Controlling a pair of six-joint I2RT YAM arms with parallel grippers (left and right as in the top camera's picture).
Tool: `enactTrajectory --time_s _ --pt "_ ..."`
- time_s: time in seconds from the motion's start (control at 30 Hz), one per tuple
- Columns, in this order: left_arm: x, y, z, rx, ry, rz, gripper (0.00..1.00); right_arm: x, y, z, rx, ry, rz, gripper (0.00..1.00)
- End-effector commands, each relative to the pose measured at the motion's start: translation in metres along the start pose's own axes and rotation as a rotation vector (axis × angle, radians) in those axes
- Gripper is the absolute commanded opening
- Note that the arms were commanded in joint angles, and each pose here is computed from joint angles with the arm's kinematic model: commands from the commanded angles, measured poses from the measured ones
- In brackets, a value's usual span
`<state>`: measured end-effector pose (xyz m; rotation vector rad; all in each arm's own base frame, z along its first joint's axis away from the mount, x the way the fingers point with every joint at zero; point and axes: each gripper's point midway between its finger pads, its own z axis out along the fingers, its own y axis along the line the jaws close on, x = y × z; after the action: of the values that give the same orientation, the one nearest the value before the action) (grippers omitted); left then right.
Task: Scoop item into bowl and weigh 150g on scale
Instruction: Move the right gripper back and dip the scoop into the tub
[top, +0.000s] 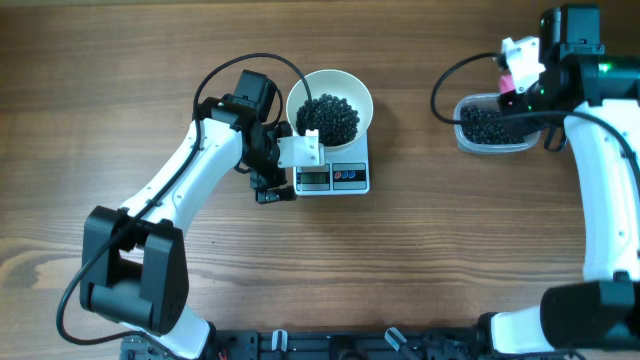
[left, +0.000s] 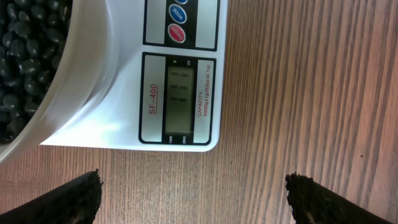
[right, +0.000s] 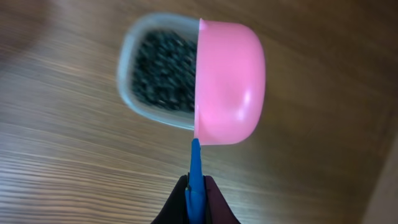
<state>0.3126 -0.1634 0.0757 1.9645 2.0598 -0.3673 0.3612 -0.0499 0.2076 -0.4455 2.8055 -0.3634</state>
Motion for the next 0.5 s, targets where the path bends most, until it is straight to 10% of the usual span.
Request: enactTrajectory --time_s 0.0,0.47 --pt "-0.004 -0.003 0.002 0.016 -0.019 0.001 1.00 0.014 -0.015 0.037 0.062 0.149 -0.033 0.04" --pt "-0.004 -0.003 0.002 0.016 -0.019 0.001 1.00 -0.007 0.063 0.107 -0.515 0.099 0.051 0.04"
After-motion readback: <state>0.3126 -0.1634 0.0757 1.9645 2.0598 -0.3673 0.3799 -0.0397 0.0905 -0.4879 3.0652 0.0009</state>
